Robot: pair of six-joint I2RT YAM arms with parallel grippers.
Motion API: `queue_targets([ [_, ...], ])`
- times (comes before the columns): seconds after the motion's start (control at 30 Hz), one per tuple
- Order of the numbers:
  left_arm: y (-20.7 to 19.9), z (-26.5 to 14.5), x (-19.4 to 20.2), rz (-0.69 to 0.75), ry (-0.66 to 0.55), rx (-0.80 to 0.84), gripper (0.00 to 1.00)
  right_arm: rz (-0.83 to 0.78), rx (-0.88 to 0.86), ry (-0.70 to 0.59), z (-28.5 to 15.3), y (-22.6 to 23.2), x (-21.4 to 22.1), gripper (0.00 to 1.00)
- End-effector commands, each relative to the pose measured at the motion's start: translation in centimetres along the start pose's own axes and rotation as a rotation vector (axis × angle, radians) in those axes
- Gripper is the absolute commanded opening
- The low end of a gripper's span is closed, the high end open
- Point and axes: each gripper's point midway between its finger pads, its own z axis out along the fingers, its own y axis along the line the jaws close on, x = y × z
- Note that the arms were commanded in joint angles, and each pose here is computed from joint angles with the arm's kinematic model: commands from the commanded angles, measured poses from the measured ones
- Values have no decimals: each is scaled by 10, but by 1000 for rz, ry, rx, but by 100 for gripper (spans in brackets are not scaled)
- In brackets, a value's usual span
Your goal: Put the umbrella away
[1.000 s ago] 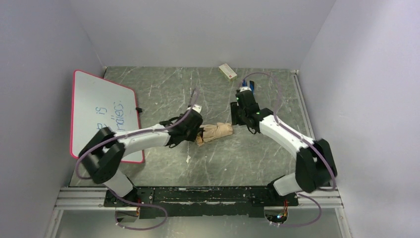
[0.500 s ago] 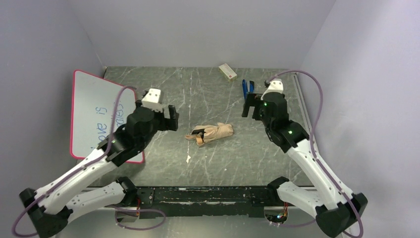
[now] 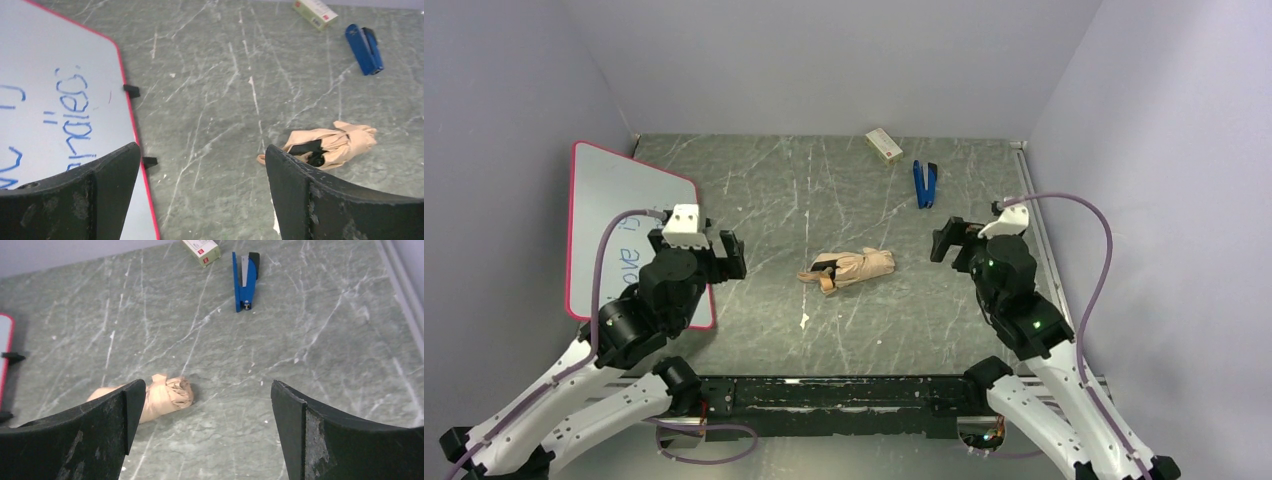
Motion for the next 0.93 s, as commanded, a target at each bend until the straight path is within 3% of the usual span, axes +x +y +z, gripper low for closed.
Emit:
queue_targets([
  [0.0,25,-1,18,-42,2,-113,97,176,-14,-84,-1,3,-3,100],
  [0.27,40,-6,16,-69,-19,-185,97,167,101,-89,3,-15,-4,100],
  [0.9,37,-4,20,-63,-1,-178,97,126,110,-105,3,-18,-8,100],
])
